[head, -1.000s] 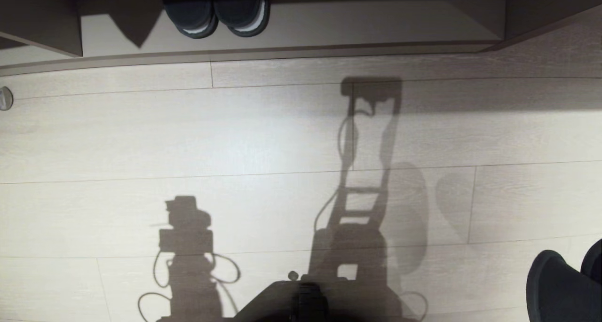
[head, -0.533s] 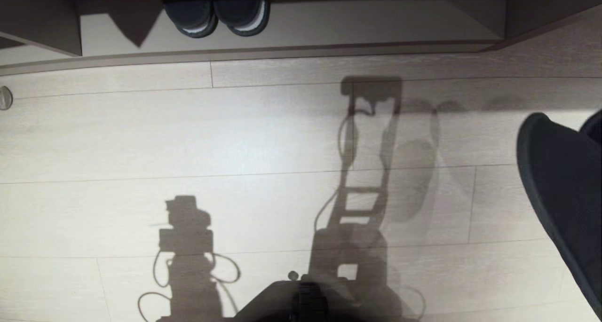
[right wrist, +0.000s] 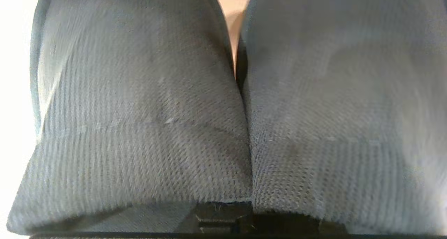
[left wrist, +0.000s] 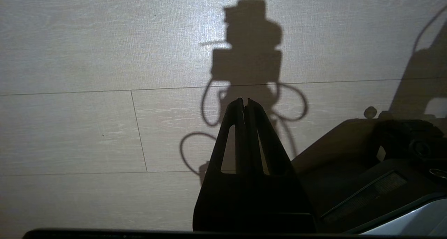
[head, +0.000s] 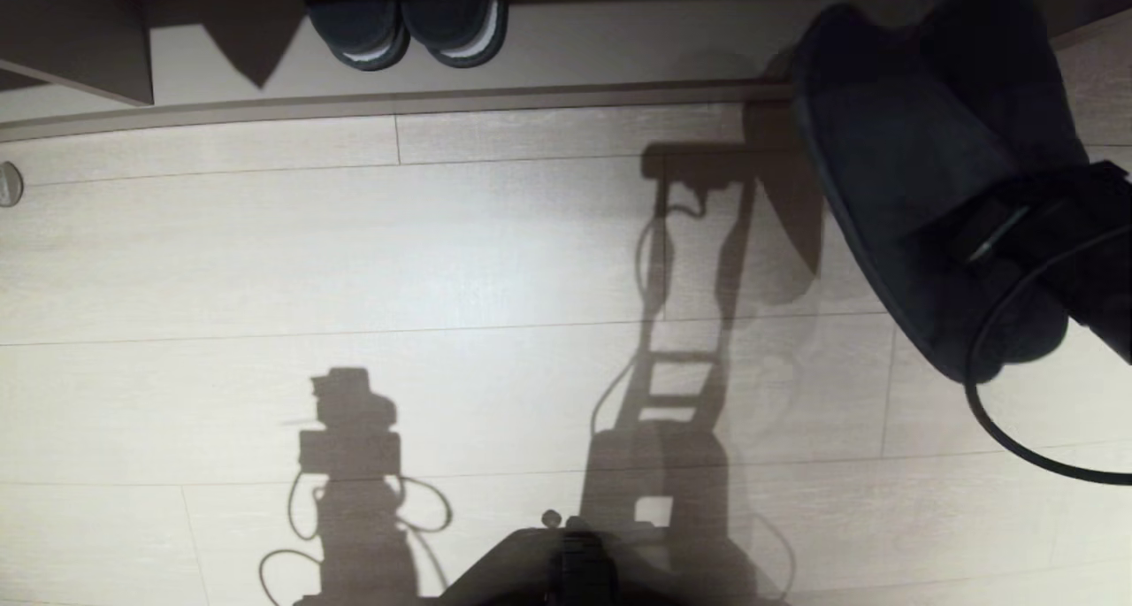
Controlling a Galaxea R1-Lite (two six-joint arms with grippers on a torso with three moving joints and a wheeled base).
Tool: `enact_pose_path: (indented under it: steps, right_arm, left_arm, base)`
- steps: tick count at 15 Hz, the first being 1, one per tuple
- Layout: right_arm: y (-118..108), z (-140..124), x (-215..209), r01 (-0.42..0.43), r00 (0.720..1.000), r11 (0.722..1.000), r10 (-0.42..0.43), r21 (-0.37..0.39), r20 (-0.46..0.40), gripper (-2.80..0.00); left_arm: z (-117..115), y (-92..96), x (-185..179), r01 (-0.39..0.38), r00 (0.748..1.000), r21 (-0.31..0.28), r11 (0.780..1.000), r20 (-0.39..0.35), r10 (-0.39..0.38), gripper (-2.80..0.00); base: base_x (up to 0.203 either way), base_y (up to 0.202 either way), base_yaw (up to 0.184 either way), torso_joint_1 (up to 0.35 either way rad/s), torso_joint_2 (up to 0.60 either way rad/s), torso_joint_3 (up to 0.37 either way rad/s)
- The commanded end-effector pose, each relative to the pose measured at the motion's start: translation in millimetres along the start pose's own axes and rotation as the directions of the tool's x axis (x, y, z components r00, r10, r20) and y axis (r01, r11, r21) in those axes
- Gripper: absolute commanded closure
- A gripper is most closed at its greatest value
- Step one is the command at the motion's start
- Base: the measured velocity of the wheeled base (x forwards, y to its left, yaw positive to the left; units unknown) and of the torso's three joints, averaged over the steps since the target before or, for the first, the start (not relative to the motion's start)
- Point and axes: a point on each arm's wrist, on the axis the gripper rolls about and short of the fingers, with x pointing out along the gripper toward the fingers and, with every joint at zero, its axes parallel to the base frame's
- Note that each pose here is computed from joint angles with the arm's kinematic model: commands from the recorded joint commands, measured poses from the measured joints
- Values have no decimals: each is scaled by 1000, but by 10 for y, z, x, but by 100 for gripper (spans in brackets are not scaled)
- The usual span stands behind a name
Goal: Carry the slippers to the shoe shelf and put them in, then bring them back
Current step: Place the slippers into the shoe cabinet
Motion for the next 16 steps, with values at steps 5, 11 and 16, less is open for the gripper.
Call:
enact_pose_path:
  steps: [5, 11, 16]
  right_arm:
    - [-59, -14, 576, -3, 995, 1000, 5, -16, 102, 0]
    - [-221, 421, 1306, 16, 960, 999, -2, -48, 280, 0]
    - [-341, 576, 1678, 4, 927, 997, 26, -79, 375, 0]
  left_arm:
    - [-4, 0, 1, -1, 1000, 0, 1000, -2, 1, 0]
    - [-4, 0, 1, 0, 1000, -2, 1000, -1, 0, 0]
    - [-4, 0, 1, 0, 1000, -2, 1000, -2, 0, 0]
  base:
    - [0, 0, 0, 0, 0, 0]
    - [0, 0, 0, 0, 0, 0]
    - [0, 0, 0, 0, 0, 0]
